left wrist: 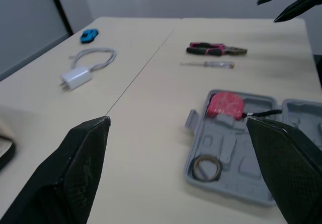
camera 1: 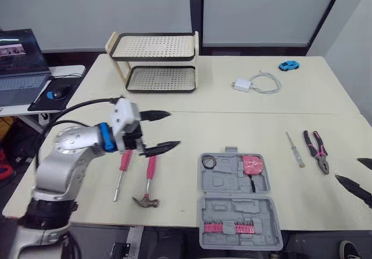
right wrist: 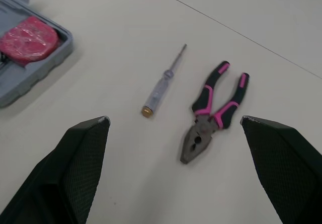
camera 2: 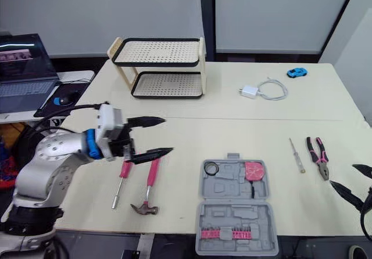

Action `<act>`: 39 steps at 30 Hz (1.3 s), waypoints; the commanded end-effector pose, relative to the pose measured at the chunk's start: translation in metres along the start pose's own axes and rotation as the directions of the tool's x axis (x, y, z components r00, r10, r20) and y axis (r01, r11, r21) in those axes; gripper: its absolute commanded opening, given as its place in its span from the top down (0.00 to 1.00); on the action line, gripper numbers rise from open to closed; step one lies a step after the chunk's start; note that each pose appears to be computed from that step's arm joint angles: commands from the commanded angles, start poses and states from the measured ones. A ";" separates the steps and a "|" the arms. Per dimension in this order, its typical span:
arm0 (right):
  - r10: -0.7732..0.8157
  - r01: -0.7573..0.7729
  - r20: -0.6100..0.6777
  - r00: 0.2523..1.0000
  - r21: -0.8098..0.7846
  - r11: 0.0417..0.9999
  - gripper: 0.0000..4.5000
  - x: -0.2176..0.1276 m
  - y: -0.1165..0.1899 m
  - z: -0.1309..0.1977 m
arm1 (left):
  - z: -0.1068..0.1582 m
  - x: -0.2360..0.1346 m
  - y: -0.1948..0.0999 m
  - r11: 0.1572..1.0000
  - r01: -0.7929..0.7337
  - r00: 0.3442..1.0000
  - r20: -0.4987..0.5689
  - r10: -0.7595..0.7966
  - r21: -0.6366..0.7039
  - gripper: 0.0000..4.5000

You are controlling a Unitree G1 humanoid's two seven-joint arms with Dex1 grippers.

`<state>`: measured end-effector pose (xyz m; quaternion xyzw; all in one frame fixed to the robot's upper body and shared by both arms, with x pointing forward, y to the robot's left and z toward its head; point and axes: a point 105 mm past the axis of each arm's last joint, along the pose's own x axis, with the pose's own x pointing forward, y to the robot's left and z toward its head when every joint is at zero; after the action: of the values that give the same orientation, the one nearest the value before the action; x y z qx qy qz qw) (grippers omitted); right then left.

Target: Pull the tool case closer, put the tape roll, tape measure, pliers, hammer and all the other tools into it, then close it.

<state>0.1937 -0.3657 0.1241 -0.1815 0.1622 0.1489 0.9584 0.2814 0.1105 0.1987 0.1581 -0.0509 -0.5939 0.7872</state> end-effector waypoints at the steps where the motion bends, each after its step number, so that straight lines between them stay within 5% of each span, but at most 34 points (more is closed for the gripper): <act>1: -0.078 0.078 0.027 0.997 -0.009 0.997 0.01 -0.013 -0.006 0.005 | 0.022 0.021 -0.012 0.994 0.097 0.993 0.059 -0.100 0.054 0.00; 8: -0.111 0.111 0.007 0.994 0.027 0.993 0.01 -0.020 0.007 -0.004 | 0.042 0.050 -0.025 0.972 0.203 0.968 0.123 -0.217 0.114 0.00; 18: -0.160 0.160 -0.004 0.987 0.083 0.984 0.01 -0.013 0.006 -0.013 | 0.042 0.057 -0.021 0.981 0.170 0.971 0.154 -0.183 0.093 0.00; 39: -0.194 0.201 -0.051 0.980 0.285 0.937 0.01 0.075 -0.008 -0.037 | 0.043 0.068 -0.040 0.981 0.185 0.968 0.164 -0.192 0.057 0.00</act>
<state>0.2500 -0.3679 0.0583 -0.0429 0.1881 0.0278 0.9808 0.2591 0.0309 0.2121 0.1233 -0.0987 -0.6719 0.7236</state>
